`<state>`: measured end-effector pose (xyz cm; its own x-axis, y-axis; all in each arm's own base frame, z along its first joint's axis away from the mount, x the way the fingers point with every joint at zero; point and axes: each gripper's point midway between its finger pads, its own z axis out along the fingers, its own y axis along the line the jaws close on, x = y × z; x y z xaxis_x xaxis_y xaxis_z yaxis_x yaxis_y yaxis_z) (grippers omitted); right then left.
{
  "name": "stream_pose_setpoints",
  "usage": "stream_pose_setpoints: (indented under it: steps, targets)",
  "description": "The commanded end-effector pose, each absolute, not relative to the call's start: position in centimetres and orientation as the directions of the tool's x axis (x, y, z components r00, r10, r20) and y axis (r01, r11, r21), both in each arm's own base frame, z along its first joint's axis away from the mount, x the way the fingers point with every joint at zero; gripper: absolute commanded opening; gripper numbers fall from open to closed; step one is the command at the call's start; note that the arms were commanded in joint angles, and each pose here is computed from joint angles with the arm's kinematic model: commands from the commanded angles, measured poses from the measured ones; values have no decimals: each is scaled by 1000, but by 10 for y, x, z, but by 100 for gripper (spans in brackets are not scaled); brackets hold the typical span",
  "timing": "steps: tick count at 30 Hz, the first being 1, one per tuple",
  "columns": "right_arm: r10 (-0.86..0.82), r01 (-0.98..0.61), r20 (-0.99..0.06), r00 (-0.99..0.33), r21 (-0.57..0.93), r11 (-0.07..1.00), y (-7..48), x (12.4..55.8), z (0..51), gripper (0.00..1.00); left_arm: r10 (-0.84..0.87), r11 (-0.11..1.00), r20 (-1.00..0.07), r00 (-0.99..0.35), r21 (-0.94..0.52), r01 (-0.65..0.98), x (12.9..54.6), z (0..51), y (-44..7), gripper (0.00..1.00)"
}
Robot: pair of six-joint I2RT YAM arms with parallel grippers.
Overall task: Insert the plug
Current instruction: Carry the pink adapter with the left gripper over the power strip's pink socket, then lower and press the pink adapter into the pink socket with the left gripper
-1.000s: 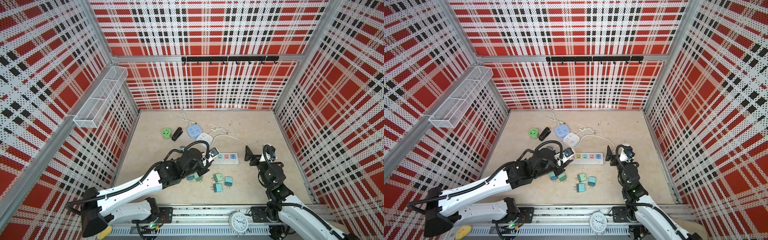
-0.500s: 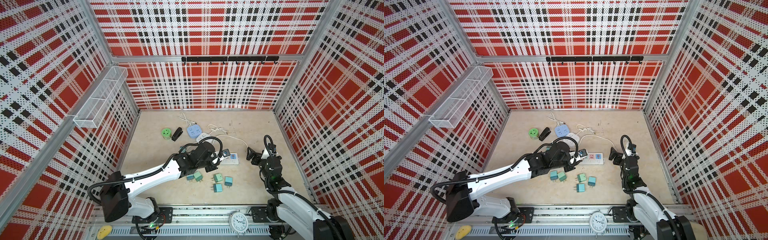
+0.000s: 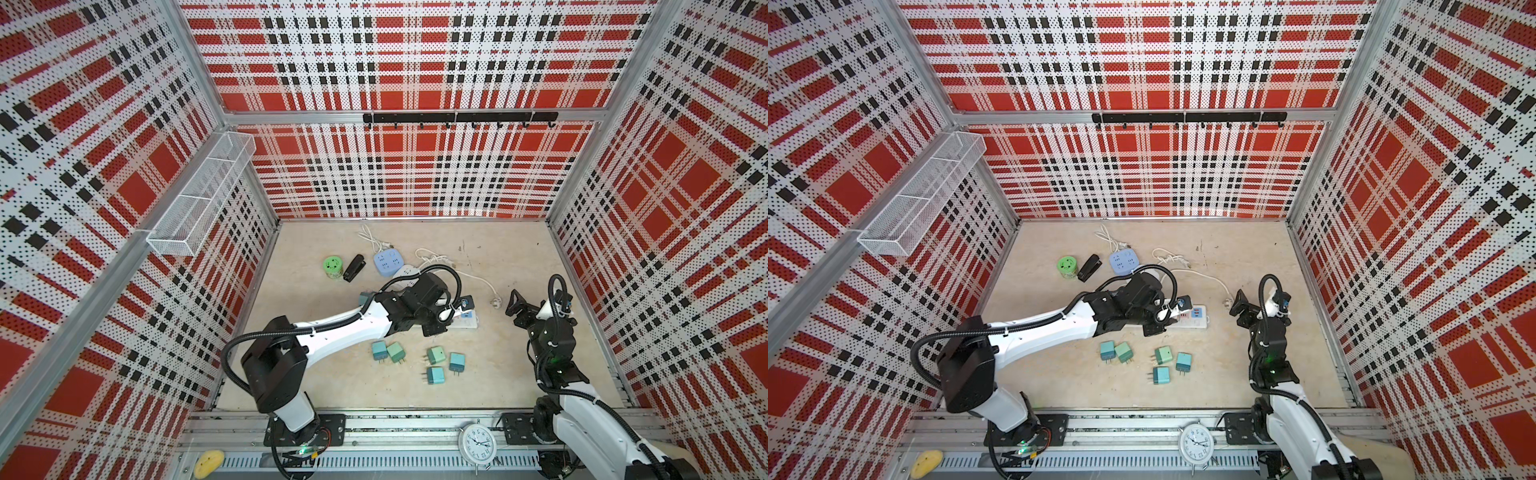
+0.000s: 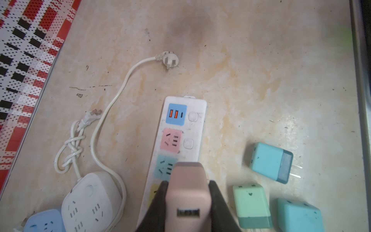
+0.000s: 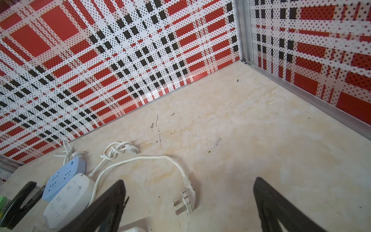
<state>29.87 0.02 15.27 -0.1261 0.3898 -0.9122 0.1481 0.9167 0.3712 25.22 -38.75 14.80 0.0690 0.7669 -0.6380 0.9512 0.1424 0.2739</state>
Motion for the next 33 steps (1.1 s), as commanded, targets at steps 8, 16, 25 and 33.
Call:
stream_pose_setpoints:
  steps: [8, 16, 25, 33]
  targets:
    - [442, 121, -895, -68, 432, 894, 0, 292, 160, 100, 783, 20, -604, 149, 264, 964, 270, 137, -430, 0]
    - [467, 167, -881, -81, 450, 877, -9, 295, 155, 100, 826, 0, -546, 141, 249, 968, 289, 116, -432, 0]
    - [500, 178, -860, -104, 479, 860, -13, 297, 149, 100, 843, -18, -517, 146, 245, 969, 292, 106, -431, 0]
    - [502, 170, -858, -108, 482, 860, -12, 297, 148, 100, 866, -27, -481, 139, 231, 973, 297, 90, -426, 0]
